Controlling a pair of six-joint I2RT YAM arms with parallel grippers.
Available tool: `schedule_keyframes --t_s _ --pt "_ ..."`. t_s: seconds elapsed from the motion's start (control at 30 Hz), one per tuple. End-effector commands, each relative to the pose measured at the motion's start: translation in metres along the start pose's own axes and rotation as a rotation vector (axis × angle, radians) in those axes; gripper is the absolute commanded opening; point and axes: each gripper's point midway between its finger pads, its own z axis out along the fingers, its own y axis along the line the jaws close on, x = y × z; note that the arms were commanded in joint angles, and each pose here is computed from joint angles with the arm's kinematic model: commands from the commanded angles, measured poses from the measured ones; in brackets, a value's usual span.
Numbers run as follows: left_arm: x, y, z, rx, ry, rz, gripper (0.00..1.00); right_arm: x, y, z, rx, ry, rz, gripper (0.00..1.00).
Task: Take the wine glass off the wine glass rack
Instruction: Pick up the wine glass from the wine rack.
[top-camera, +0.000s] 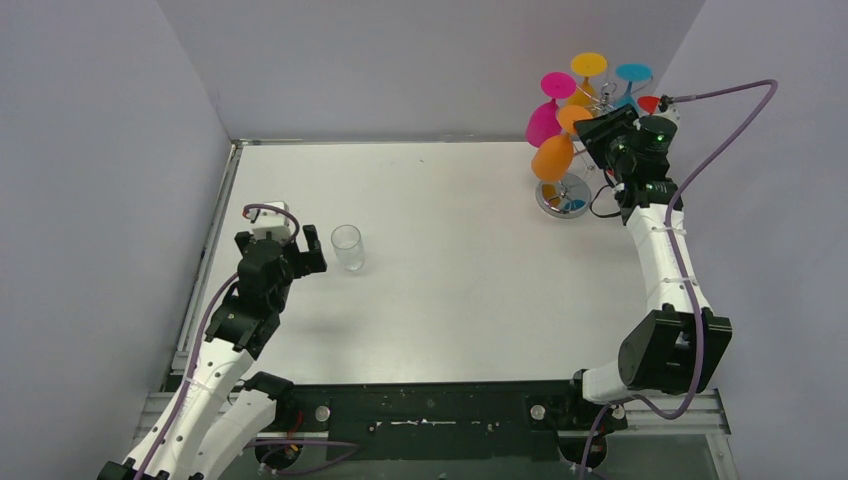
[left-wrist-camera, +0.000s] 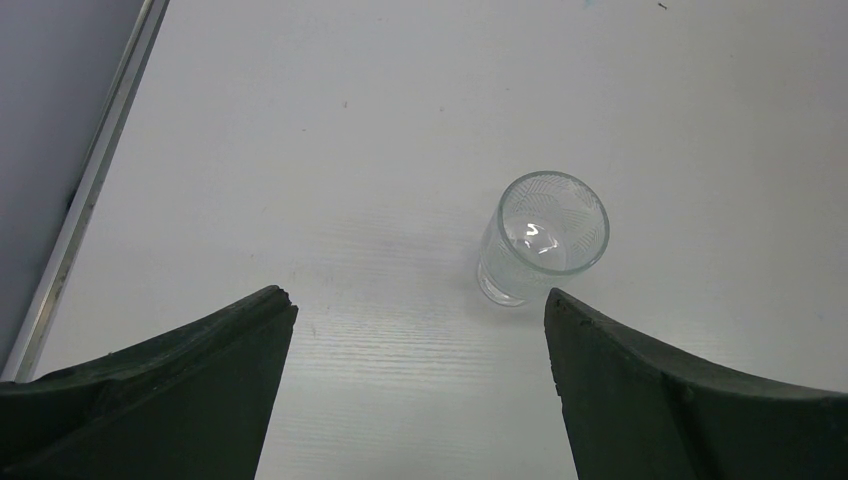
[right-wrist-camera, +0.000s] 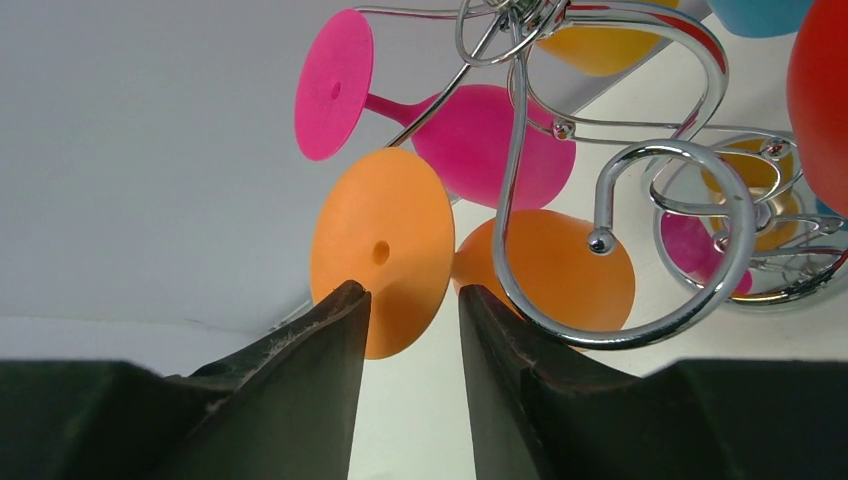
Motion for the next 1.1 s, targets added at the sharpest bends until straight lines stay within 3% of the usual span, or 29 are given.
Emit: schedule_keyframes --t_s 0.0,0.43,0.6,1.07 --pt "-0.017 -0.003 0.002 0.012 -0.061 -0.023 0.94 -0.013 0.015 0.002 -0.069 -0.048 0.005 0.39" --pt "-0.014 -0.008 0.005 0.034 -0.044 -0.019 0.94 -0.021 0.026 -0.005 -0.091 -0.071 0.024 0.24" --pt "-0.015 -0.007 0.005 0.031 -0.047 -0.021 0.93 -0.022 0.032 -0.011 -0.115 -0.076 0.042 0.24" --pt "-0.016 -0.004 0.003 0.022 -0.053 -0.024 0.93 -0.02 0.043 -0.015 -0.185 -0.08 0.175 0.12"
